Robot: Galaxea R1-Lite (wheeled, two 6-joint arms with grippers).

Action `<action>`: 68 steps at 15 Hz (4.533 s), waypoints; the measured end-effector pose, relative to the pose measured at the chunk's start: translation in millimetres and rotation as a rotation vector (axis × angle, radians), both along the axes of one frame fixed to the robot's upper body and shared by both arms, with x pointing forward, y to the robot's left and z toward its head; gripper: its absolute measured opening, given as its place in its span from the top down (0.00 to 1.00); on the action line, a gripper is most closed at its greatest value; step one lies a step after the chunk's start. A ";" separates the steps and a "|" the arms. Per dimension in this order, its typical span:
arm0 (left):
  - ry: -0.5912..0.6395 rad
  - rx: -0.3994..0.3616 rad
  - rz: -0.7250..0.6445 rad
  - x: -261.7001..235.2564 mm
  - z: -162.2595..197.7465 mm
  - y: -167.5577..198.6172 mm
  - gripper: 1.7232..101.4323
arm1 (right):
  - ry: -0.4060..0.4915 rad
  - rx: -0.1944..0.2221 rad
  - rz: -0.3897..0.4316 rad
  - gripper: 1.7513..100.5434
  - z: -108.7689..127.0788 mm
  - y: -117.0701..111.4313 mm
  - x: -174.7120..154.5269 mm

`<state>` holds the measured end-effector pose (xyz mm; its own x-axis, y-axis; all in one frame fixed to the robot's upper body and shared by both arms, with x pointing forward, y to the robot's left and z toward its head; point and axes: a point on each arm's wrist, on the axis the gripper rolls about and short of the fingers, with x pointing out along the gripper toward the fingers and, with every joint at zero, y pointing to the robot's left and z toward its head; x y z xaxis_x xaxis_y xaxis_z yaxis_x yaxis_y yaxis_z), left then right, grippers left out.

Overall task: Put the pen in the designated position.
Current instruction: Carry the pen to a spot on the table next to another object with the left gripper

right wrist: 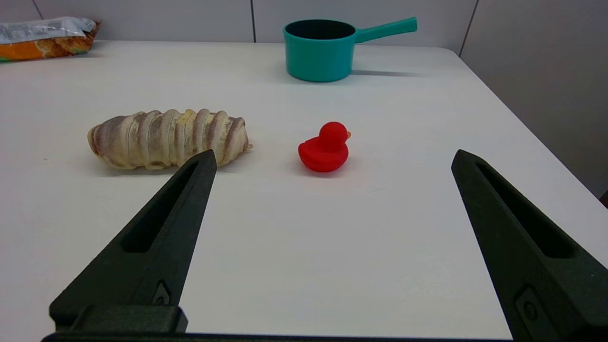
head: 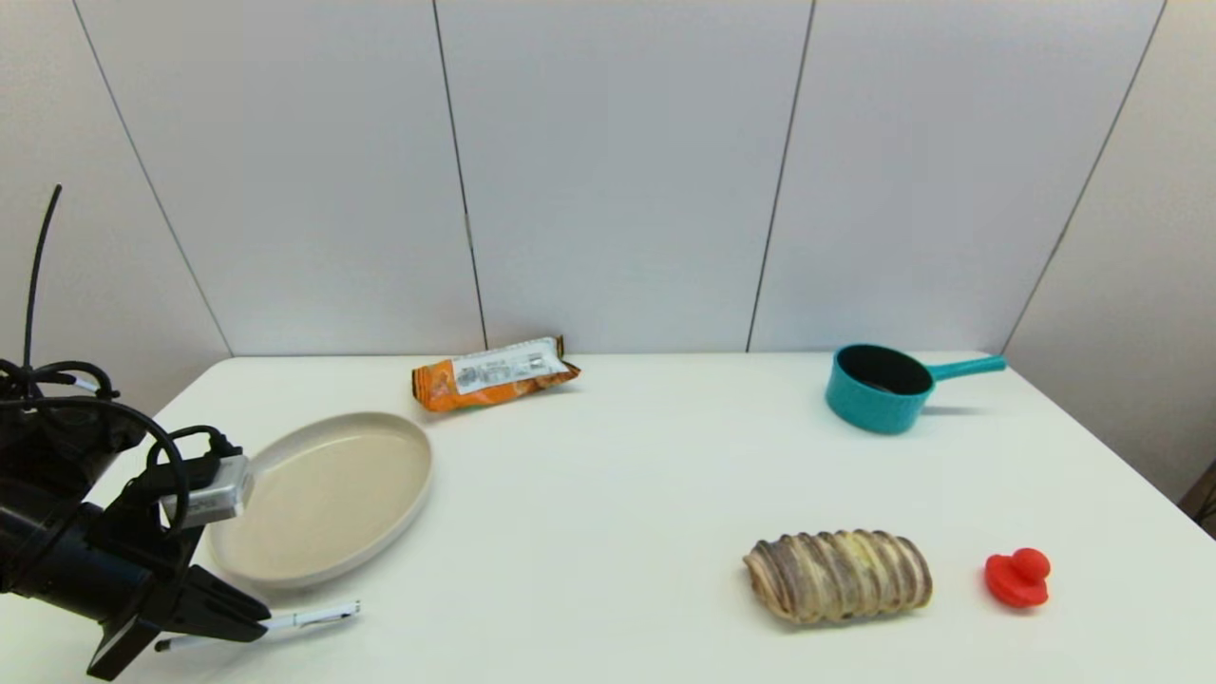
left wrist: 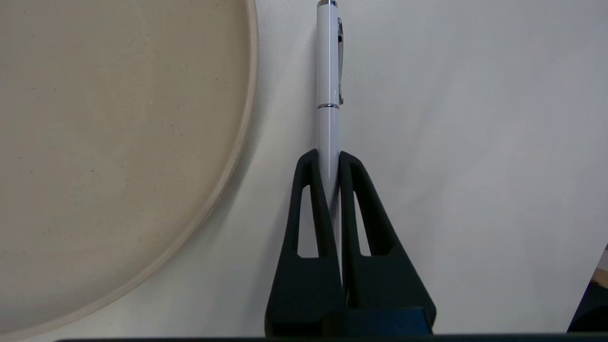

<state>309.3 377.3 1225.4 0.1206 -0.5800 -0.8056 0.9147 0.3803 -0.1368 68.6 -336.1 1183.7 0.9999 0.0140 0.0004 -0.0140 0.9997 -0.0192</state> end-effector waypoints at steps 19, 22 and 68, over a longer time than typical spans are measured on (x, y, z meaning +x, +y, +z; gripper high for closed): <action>-0.012 0.003 -0.002 6.8 -13.7 1.5 0.97 | 0.000 0.000 0.000 0.03 0.1 0.0 0.0; -0.012 0.003 -0.002 6.6 -13.5 1.4 0.97 | 0.000 0.000 0.000 0.03 0.0 0.0 0.0; -0.038 0.008 0.000 3.8 -12.4 0.7 0.97 | 0.000 0.000 0.000 0.03 0.0 0.0 0.0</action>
<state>313.2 378.0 1213.0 0.1514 -0.5734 -0.8051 0.9192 0.3811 -0.0986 68.6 -336.1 1183.7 0.9999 0.0140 0.0009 -0.0140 0.9997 -0.0192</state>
